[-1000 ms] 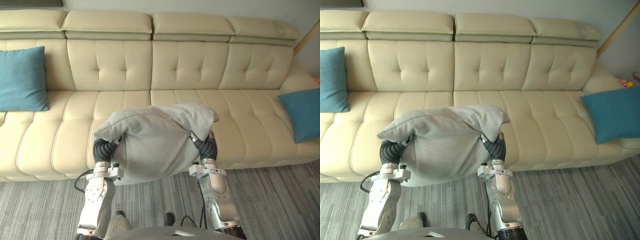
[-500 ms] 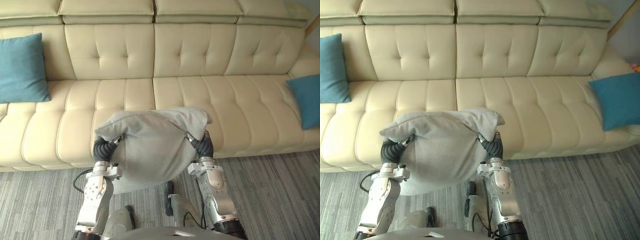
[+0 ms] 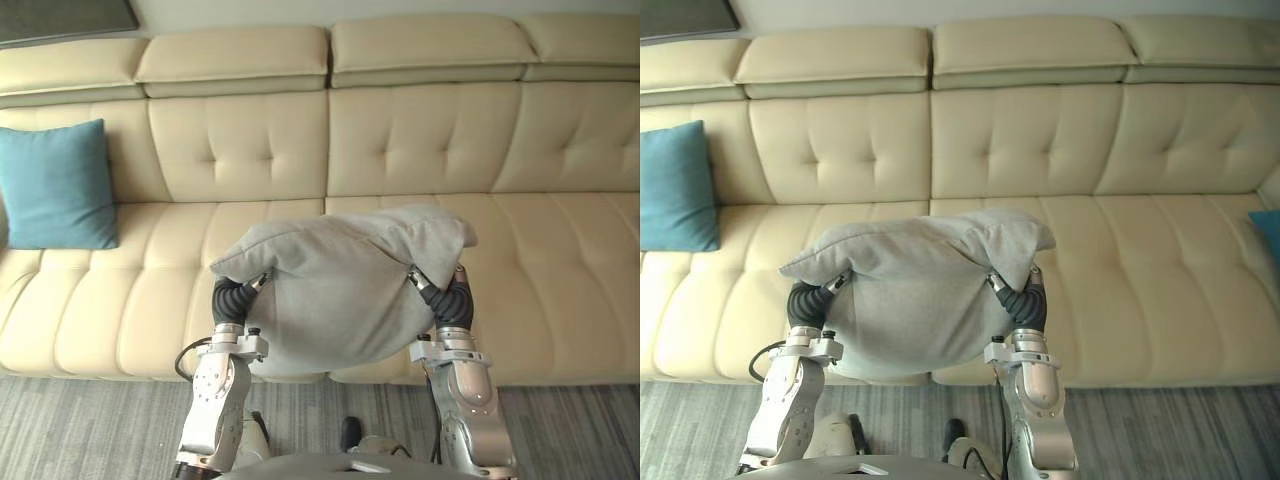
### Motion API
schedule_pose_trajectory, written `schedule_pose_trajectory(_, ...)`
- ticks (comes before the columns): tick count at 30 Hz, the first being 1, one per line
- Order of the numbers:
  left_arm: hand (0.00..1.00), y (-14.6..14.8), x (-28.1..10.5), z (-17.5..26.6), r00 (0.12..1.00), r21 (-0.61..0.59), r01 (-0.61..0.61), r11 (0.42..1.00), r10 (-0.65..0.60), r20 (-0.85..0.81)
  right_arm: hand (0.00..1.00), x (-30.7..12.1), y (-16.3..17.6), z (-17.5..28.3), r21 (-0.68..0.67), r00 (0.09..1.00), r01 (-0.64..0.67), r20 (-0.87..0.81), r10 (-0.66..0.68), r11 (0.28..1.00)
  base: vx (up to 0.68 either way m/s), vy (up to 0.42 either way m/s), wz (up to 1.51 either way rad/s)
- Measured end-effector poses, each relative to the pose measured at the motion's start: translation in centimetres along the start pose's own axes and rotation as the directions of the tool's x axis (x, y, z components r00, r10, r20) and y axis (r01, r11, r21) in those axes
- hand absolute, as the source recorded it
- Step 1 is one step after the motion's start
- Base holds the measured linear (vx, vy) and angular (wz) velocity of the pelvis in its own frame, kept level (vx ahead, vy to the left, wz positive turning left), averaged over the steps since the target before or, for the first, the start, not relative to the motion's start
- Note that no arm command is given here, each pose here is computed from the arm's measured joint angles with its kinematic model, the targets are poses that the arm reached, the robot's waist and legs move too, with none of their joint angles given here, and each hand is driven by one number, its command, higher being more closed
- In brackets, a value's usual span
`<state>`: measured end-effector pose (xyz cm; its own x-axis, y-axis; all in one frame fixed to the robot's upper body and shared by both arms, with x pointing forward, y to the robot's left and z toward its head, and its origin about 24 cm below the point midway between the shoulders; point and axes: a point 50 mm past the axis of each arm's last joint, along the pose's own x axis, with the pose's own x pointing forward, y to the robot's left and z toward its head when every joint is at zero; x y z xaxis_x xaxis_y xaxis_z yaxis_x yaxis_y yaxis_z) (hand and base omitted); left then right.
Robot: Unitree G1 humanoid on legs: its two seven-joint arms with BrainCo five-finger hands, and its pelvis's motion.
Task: Pick up cushions and gather them together orderly.
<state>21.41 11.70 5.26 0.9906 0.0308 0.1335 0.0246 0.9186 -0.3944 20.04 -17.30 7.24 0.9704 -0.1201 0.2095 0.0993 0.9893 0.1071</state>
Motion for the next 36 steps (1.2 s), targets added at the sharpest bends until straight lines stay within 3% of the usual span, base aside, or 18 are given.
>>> schedule_pose_trajectory(6,1.00,0.9,-0.8,0.6,1.000,0.039,-0.001,0.999,0.001,0.006,1.00,-0.8,1.0,-0.9,0.092,0.999,0.025,-0.047,-0.021,0.995,0.14,0.261,0.00)
schedule_pose_trajectory(15,1.00,1.5,-1.0,0.2,1.000,0.075,0.011,0.997,-0.009,-0.024,1.00,0.6,1.3,-2.6,0.079,0.996,0.006,-0.092,0.001,0.997,-0.04,0.044,-0.27)
schedule_pose_trajectory(21,1.00,0.5,4.0,1.3,0.998,0.155,0.010,0.988,-0.020,0.060,1.00,6.5,2.9,-1.3,-0.020,1.000,0.000,0.014,0.000,1.000,-0.05,0.018,-0.07)
schedule_pose_trajectory(27,1.00,-2.6,14.1,9.9,0.934,0.262,-0.055,0.964,-0.043,0.354,1.00,17.3,7.2,9.4,-0.083,0.933,-0.001,0.357,0.030,0.997,-0.22,0.013,0.01)
schedule_pose_trajectory(32,1.00,-5.0,18.5,17.8,0.851,0.307,-0.123,0.944,-0.060,0.522,1.00,20.4,8.5,17.8,-0.038,0.844,0.052,0.536,-0.024,0.998,-0.22,-0.003,0.02)
schedule_pose_trajectory(36,1.00,-9.3,19.9,26.4,0.727,0.323,-0.167,0.931,-0.105,0.679,1.00,20.9,8.8,25.5,0.106,0.729,0.139,0.662,-0.174,0.985,-0.12,-0.005,0.01)
